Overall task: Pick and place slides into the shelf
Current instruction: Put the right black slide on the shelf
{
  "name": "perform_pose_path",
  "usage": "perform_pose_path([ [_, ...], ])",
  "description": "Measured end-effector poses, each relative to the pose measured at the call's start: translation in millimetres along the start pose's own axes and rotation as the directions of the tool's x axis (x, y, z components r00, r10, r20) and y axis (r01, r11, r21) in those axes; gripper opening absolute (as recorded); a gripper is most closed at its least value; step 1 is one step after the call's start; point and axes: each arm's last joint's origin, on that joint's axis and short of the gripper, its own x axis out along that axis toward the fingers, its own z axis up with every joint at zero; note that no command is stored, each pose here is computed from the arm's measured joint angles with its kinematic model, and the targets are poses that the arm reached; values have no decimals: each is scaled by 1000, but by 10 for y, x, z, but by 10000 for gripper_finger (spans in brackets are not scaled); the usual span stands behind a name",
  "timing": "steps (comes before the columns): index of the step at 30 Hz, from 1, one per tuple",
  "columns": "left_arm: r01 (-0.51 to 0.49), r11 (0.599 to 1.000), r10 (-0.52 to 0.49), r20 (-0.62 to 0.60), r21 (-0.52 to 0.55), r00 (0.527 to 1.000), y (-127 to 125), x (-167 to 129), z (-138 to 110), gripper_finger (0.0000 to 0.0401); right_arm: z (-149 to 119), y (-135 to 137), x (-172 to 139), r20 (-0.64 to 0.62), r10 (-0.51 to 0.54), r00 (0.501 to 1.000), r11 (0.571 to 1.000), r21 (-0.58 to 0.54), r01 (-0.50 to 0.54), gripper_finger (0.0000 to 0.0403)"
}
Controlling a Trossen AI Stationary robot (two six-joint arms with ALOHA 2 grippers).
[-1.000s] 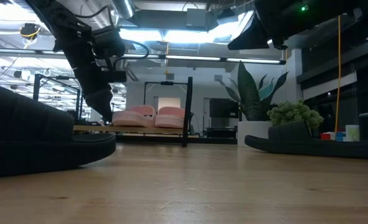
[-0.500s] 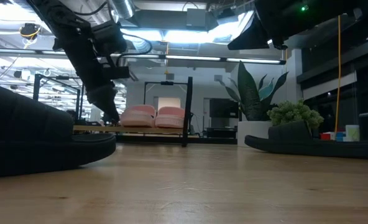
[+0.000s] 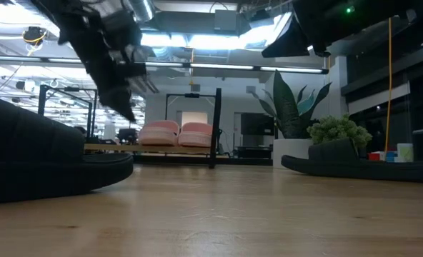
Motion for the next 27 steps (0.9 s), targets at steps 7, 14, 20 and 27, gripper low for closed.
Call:
perform_pose_path([
  [7,-16,997,31,198,-77,980,152,-468,24,0,-1,0,0,-2,0,1000,995,-99,0,7],
  [14,69,992,-21,405,-106,914,109,-926,-12,0,-1,0,0,-2,1,1000,986,-165,-1,4],
  [20,148,985,-83,514,-87,854,-79,-1027,-110,0,141,24,2,28,91,995,976,-199,-84,3],
  [27,241,970,-162,645,-35,747,-339,-996,-239,0,425,-43,-49,-196,91,976,954,-263,-142,2],
])
